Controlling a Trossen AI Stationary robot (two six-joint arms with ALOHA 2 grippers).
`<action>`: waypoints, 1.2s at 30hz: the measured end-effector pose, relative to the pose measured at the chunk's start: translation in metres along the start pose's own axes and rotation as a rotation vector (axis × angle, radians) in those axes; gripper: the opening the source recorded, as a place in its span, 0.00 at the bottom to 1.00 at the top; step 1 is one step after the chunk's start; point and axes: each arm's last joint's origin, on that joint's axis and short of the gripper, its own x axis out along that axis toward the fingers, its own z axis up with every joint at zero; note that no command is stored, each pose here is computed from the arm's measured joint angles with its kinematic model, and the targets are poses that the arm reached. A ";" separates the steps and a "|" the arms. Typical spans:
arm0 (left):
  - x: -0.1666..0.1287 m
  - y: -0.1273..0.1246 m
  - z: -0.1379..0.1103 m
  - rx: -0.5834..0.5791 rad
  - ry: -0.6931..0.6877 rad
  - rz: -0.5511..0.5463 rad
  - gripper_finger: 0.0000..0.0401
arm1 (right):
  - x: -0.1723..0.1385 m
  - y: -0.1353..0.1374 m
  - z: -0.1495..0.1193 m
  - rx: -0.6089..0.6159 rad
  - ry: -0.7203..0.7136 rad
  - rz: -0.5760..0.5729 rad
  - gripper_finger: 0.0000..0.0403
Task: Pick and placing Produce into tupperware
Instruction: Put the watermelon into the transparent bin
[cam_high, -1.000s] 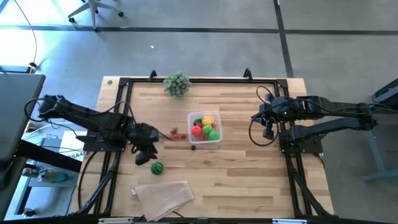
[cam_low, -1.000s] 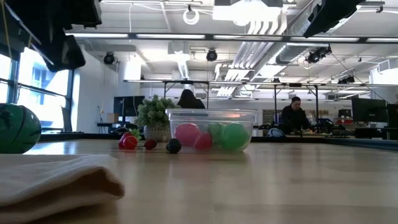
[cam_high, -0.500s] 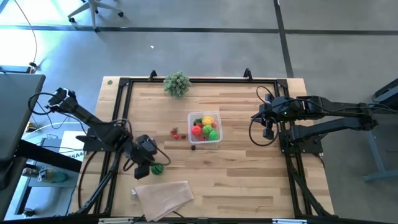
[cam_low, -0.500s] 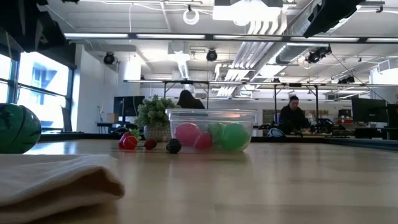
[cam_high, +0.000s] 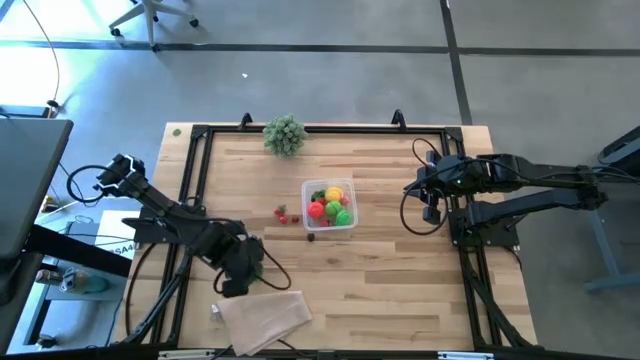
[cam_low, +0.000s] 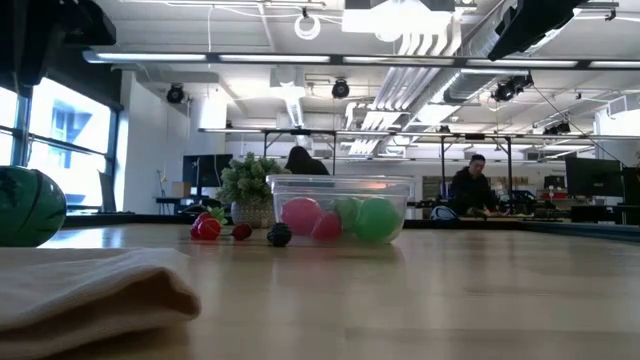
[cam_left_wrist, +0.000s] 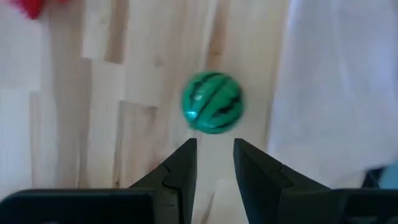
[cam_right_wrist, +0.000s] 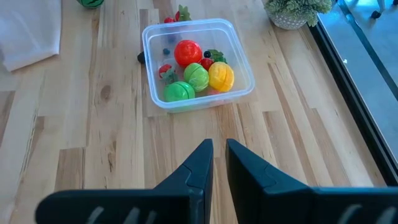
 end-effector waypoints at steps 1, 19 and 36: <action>-0.001 -0.003 0.002 0.021 0.009 -0.026 0.24 | 0.000 0.000 0.000 0.000 0.000 0.000 0.09; -0.001 -0.006 0.009 0.247 -0.100 0.006 0.42 | 0.000 0.000 0.000 0.000 0.000 0.001 0.09; 0.035 -0.001 -0.001 0.149 -0.051 -0.010 0.69 | 0.000 0.000 0.000 0.000 0.000 0.001 0.09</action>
